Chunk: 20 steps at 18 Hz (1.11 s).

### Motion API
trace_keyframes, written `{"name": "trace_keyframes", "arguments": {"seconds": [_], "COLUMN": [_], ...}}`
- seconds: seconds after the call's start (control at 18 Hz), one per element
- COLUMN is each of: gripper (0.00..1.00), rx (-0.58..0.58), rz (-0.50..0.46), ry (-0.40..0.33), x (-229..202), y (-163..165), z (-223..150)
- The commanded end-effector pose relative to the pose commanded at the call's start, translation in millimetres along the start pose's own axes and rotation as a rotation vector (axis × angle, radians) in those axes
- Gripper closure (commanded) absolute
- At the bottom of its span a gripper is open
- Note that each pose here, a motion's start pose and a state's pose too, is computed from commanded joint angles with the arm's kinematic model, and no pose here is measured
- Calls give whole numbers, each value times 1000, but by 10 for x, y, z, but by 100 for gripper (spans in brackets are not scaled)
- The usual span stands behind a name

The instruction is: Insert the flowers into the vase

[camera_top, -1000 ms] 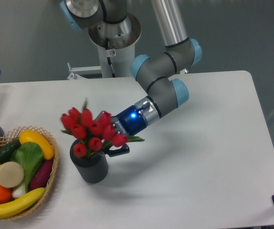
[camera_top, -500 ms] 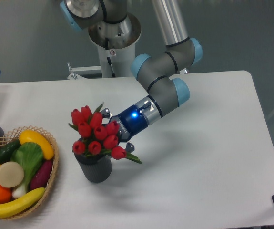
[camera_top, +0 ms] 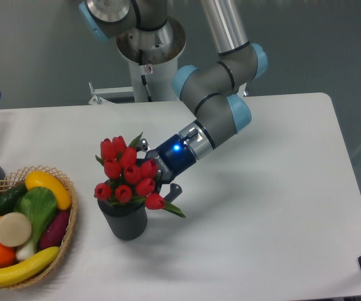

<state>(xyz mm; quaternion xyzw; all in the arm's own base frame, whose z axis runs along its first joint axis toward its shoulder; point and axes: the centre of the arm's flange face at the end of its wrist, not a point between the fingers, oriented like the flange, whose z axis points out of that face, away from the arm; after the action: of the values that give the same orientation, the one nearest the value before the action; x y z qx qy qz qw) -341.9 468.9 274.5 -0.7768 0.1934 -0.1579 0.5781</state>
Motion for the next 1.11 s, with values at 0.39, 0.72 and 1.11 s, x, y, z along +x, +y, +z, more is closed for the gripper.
{"name": "trace_keyframes", "arguments": {"seconds": [0.39, 0.72, 1.11], "gripper": [0, 0, 0], "rx": [-168, -441, -837], "rz": [131, 178, 191], "ry": [-159, -398, -574], "x": [38, 152, 337], "y": [-560, -892, -1177], "z": [-687, -1623, -2133]}}
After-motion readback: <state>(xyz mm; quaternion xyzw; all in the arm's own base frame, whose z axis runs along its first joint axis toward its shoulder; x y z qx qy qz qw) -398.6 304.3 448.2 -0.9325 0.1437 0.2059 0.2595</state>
